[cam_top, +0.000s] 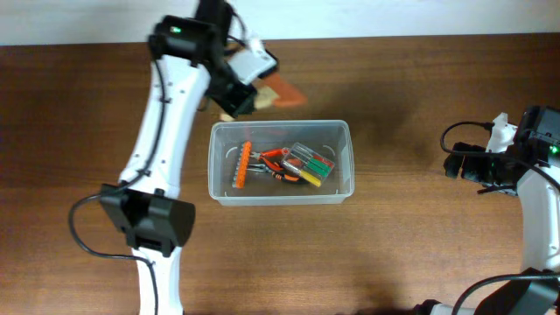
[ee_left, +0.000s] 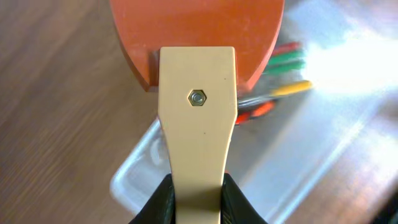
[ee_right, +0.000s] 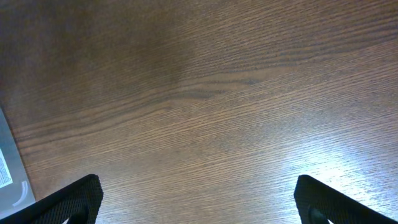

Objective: Pack container
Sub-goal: 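Lift the scraper and carry it right over the container, then lower the scraper into the container and open the left gripper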

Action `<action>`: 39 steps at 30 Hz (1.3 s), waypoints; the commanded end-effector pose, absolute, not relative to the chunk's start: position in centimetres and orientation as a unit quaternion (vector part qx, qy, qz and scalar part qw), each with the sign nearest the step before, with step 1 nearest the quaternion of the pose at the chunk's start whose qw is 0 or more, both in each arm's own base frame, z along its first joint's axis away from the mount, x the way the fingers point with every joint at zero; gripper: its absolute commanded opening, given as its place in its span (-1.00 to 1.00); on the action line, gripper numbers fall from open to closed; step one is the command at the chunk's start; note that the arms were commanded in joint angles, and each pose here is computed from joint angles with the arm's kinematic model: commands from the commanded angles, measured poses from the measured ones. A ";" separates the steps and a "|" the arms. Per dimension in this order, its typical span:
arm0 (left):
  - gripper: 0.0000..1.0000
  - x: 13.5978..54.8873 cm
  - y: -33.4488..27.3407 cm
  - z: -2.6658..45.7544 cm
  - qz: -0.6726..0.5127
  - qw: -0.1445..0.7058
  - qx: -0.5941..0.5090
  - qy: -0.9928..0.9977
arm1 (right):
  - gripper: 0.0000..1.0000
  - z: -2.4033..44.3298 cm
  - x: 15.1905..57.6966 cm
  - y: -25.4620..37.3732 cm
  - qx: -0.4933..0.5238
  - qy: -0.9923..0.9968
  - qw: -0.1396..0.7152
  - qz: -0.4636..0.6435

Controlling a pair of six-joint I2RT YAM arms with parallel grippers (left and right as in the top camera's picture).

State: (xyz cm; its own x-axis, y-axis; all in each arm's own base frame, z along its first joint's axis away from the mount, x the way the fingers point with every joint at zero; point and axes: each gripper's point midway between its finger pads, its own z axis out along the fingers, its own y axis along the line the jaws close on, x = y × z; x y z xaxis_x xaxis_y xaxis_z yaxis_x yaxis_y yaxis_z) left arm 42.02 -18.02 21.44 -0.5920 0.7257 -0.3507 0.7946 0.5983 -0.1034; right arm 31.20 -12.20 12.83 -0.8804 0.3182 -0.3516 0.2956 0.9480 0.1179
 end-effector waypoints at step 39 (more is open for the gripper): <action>-0.95 37.0 -22.8 9.2 -0.173 0.026 0.501 0.847 | 0.97 12.8 31.2 -12.2 0.163 0.968 0.188 0.035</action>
State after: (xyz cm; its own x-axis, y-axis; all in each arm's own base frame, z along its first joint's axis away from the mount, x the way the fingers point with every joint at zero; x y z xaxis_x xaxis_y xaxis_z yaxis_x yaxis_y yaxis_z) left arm 37.15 -22.68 9.64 -0.4846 0.8474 -0.2170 0.8662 0.4304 -0.2537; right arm 31.21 -12.21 12.84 -0.8802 0.3185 -0.3519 0.2959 0.9479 0.1180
